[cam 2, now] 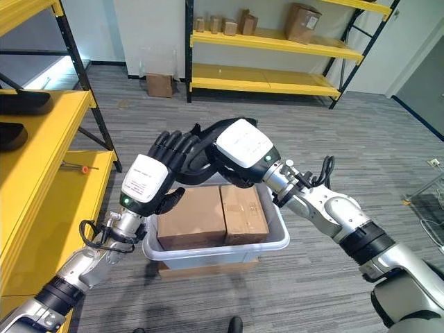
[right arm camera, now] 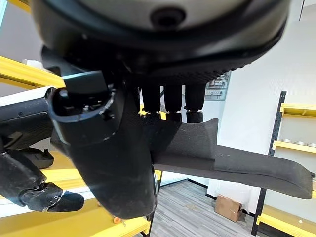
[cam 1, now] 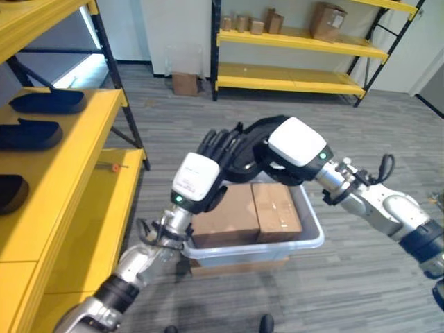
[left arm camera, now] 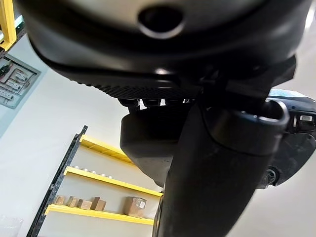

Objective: Move parts from the plastic box to the shelf.

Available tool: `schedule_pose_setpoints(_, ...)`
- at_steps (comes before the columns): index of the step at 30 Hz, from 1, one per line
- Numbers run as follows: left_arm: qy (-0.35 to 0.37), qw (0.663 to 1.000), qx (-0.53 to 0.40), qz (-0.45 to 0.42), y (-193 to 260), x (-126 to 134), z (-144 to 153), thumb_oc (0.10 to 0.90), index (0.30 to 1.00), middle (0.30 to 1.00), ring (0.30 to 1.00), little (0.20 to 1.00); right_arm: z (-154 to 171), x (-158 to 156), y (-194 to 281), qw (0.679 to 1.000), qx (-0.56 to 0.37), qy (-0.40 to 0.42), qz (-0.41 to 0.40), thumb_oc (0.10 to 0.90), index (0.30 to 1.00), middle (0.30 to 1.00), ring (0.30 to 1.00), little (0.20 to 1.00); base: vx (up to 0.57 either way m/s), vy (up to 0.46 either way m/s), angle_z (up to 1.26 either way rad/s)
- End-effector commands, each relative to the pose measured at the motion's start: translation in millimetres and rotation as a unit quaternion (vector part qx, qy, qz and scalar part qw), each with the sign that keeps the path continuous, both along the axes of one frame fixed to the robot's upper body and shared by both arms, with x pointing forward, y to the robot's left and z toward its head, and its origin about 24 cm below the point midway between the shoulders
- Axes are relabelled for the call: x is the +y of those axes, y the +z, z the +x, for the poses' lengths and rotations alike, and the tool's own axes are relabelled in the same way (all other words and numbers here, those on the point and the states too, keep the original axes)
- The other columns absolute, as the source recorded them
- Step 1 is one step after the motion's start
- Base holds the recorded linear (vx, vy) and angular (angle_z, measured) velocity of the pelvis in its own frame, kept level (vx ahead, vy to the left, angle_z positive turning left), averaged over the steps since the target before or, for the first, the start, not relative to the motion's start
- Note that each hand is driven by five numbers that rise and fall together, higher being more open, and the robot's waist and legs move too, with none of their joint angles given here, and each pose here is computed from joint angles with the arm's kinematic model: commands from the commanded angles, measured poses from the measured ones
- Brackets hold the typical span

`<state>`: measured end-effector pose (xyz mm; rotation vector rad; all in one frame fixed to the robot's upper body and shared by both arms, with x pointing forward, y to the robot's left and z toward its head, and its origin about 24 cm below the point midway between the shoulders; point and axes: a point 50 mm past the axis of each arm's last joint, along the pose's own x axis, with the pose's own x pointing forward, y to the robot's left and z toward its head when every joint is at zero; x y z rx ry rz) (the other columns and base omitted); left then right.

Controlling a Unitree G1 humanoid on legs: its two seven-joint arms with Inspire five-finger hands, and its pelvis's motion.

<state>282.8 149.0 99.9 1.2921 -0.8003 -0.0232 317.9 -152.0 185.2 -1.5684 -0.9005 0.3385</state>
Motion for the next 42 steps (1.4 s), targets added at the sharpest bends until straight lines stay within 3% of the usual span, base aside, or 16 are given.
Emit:
schedule_pose_setpoints(1, -0.029, 0.996, -0.087, -0.015, 36.4, -21.4, 21.2, 0.900, 1.000, 1.000, 1.000, 1.000, -3.7, 24.3, 97.7, 0.975, -0.164, 0.063, 0.136, 0.400, 0.300, 0.300, 0.300, 0.300, 0.00, 0.000, 0.00)
schedule_pose_setpoints(13, -0.023, 0.999, -0.047, -0.010, 19.3, -36.6, 34.1, 0.900, 1.000, 1.000, 1.000, 1.000, -2.5, 38.2, 101.4, 0.971, -0.159, 0.086, 0.155, 0.400, 0.300, 0.300, 0.300, 0.300, 0.00, -0.001, -0.02)
schedule_pose_setpoints(14, -0.021, 0.999, -0.046, -0.011, 19.7, -39.9, 37.2, 0.625, 0.616, 0.616, 0.616, 0.616, -2.2, 40.7, 102.7, 0.970, -0.160, 0.090, 0.161, 0.400, 0.300, 0.300, 0.300, 0.300, 0.00, -0.004, -0.03)
schedule_pose_setpoints(15, -0.022, 0.999, -0.045, -0.011, 19.3, -41.2, 38.2, 0.553, 0.514, 0.514, 0.514, 0.514, -2.3, 41.8, 103.5, 0.969, -0.161, 0.091, 0.162, 0.400, 0.300, 0.300, 0.300, 0.300, 0.00, 0.000, 0.00)
schedule_pose_setpoints(16, -0.021, 0.999, -0.044, -0.011, 18.9, -42.2, 39.3, 0.447, 0.366, 0.366, 0.366, 0.366, -2.4, 42.9, 103.8, 0.969, -0.161, 0.094, 0.165, 0.400, 0.300, 0.300, 0.300, 0.300, 0.00, 0.000, 0.00)
schedule_pose_setpoints(17, -0.023, 0.999, -0.043, -0.010, 18.8, -45.3, 40.5, 0.400, 0.300, 0.300, 0.300, 0.300, -2.6, 44.8, 104.5, 0.967, -0.161, 0.097, 0.169, 0.400, 0.300, 0.300, 0.300, 0.300, 0.01, 0.002, -0.03)
schedule_pose_setpoints(27, -0.049, 0.996, -0.068, -0.026, 33.6, -62.8, 42.8, 0.400, 0.300, 0.300, 0.300, 0.300, -3.9, 52.9, 107.6, 0.961, -0.162, 0.113, 0.195, 0.400, 0.300, 0.300, 0.300, 0.300, 0.01, 0.001, -0.02)
schedule_pose_setpoints(39, -0.035, 0.998, -0.051, -0.029, 25.1, -51.1, 40.0, 0.400, 0.300, 0.300, 0.300, 0.300, -4.7, 48.3, 102.7, 0.960, -0.154, 0.109, 0.207, 0.400, 0.300, 0.300, 0.300, 0.300, 0.00, 0.001, -0.01)
schedule_pose_setpoints(41, -0.023, 0.998, -0.047, -0.033, 23.3, -42.6, 39.2, 0.400, 0.300, 0.300, 0.300, 0.300, -5.9, 46.2, 98.0, 0.958, -0.143, 0.109, 0.223, 0.696, 0.715, 0.715, 0.715, 0.715, 0.00, 0.000, 0.00)
schedule_pose_setpoints(42, -0.019, 0.998, -0.048, -0.034, 23.9, -39.4, 39.0, 0.400, 0.300, 0.300, 0.300, 0.300, -6.4, 45.6, 96.1, 0.958, -0.138, 0.109, 0.227, 0.900, 1.000, 1.000, 1.000, 1.000, 0.00, 0.000, 0.00)
